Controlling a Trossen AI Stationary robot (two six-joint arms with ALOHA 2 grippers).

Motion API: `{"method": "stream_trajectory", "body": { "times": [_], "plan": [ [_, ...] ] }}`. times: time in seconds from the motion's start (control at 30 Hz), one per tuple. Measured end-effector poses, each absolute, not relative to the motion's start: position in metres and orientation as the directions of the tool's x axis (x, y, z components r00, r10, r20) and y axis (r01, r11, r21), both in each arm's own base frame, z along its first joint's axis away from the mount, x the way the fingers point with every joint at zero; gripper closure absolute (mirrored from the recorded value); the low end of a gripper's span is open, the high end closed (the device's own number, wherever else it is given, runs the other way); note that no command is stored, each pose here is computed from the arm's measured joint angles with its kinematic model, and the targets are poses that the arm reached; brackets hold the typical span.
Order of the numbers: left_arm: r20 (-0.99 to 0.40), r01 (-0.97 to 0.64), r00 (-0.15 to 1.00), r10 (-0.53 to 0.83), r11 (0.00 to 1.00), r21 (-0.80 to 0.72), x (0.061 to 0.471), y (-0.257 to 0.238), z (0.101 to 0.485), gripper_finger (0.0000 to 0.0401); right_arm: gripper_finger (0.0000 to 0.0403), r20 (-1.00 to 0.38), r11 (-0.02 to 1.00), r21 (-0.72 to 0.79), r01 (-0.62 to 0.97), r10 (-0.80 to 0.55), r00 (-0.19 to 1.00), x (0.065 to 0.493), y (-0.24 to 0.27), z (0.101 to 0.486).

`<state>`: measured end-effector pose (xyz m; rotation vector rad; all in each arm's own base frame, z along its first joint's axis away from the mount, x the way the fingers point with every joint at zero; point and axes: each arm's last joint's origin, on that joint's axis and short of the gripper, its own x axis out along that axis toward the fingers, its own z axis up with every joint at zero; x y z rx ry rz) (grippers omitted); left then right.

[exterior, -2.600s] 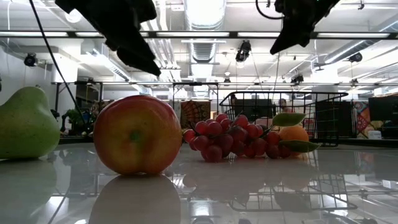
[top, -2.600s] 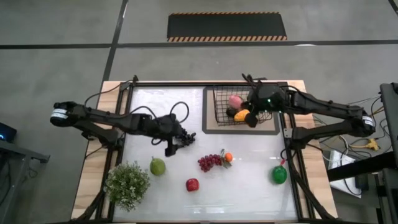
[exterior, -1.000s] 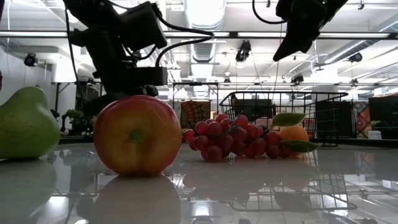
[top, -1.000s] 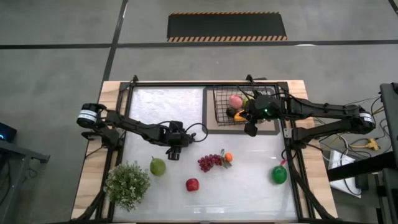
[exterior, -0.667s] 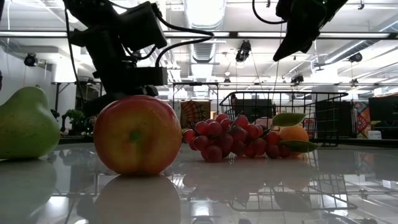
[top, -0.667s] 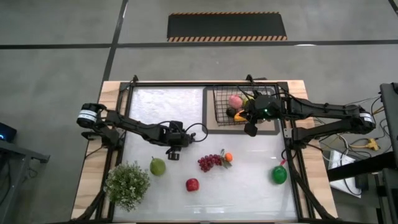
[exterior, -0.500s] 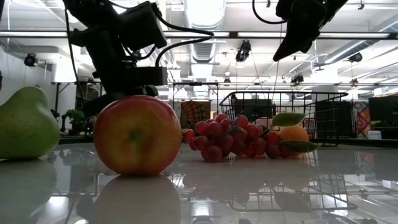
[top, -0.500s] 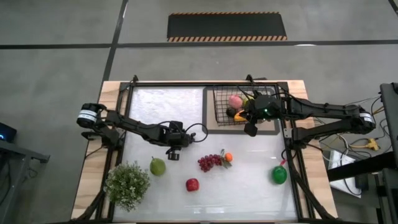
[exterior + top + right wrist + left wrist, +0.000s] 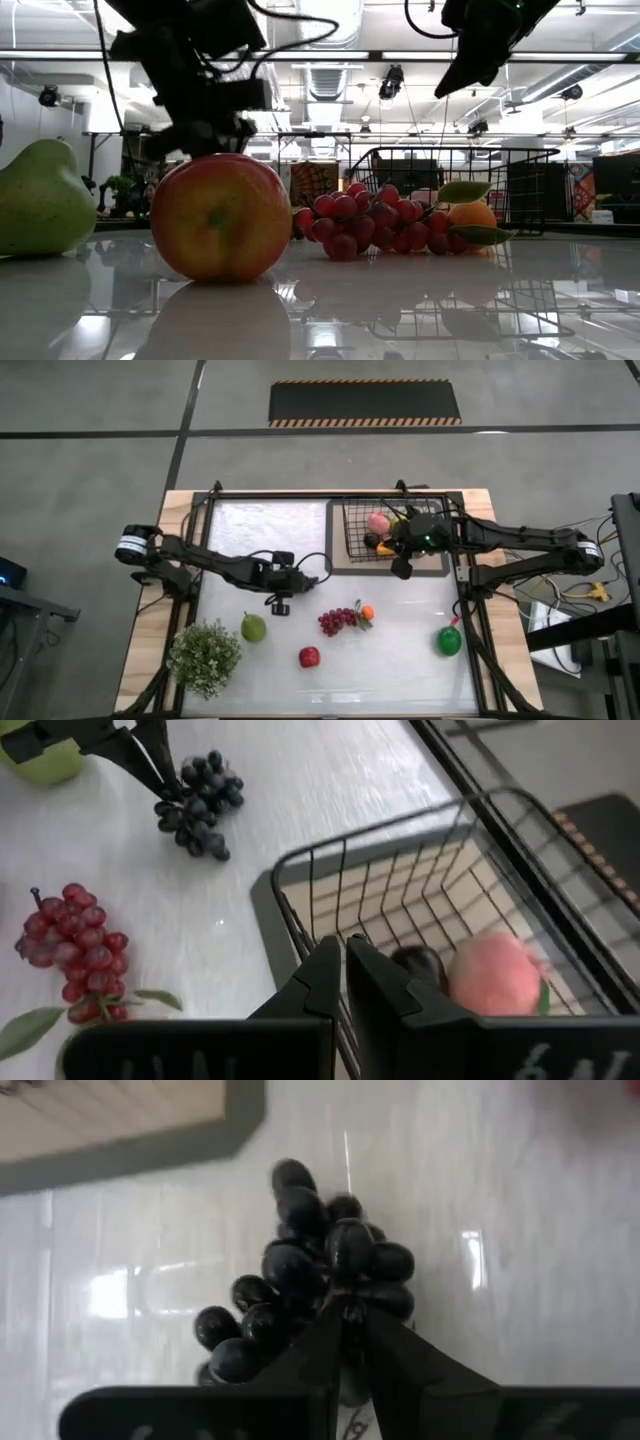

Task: Build produce basket
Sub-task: Put the violet grapes into the black basket

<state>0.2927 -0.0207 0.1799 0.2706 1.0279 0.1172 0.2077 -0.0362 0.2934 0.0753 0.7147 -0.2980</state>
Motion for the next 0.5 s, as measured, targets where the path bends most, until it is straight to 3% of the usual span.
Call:
{"method": "stream_trajectory", "body": {
  "times": [0.37, 0.5],
  "plan": [
    [-0.591, -0.082, 0.777, 0.217, 0.966, 0.247, 0.279, -0.019, 0.247, 0.0379, 0.039, -0.522, 0.971, -0.063, 0.231, -0.23, 0.821, 0.22, -0.031, 0.295],
    [-0.477, -0.115, 0.854, 0.21, 0.969, 0.22, 0.274, -0.018, 0.269, 0.0379, 0.0373, -0.502, 0.985, -0.024, 0.168, -0.158, 0.851, 0.226, -0.03, 0.294]
  ]
}}
